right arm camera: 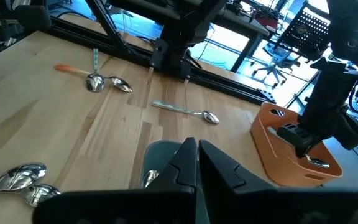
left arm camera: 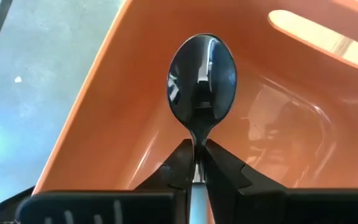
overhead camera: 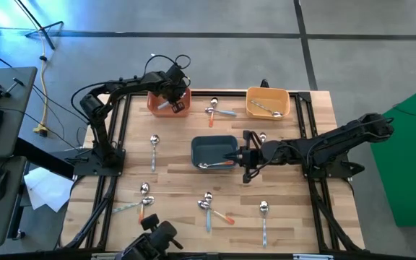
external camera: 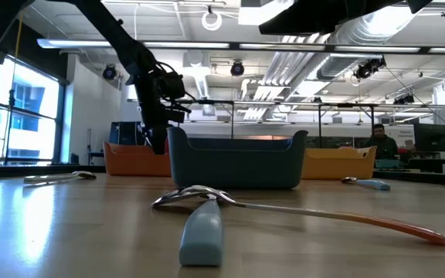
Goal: Sort silverware by color (type)
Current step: Put the blue spoon into the orange bin
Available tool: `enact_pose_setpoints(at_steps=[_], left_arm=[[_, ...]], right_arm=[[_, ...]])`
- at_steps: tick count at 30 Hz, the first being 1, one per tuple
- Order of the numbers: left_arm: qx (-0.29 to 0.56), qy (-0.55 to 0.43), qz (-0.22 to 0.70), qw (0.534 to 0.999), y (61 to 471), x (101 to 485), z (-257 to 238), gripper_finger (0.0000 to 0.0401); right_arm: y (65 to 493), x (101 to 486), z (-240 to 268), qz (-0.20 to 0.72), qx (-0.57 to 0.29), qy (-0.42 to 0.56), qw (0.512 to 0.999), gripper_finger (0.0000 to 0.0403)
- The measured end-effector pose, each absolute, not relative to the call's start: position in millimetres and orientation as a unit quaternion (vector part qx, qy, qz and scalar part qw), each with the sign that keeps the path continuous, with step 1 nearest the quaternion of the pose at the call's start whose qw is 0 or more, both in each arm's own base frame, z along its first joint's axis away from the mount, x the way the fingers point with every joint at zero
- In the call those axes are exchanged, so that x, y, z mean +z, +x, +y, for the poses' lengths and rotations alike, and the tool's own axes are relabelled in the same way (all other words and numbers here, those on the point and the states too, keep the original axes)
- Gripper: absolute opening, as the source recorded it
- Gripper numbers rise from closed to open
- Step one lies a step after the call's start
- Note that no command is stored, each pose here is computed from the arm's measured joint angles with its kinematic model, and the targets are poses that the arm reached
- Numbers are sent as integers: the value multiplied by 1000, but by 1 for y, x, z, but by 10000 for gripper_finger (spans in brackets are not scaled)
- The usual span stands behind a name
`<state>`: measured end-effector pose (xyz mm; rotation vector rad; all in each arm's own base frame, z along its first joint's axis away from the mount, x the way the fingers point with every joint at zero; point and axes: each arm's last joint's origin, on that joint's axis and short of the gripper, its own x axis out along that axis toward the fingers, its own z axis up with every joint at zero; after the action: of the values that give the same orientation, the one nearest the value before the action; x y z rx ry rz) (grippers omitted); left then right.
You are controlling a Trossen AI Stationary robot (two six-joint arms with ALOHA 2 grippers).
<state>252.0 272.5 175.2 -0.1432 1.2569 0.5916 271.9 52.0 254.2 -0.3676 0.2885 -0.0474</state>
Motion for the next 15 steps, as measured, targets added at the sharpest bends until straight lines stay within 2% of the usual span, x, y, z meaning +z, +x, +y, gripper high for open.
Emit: enact_pose_setpoints(at_steps=[9,15], left_arm=[[268,-61,578,769,263,175,262,80],[292,-25,574,765,269,189,252,87]], right_arm=[[275,255,40,139,-24,-171,975,0],[275,255,34,142,-37,-148,978,0]])
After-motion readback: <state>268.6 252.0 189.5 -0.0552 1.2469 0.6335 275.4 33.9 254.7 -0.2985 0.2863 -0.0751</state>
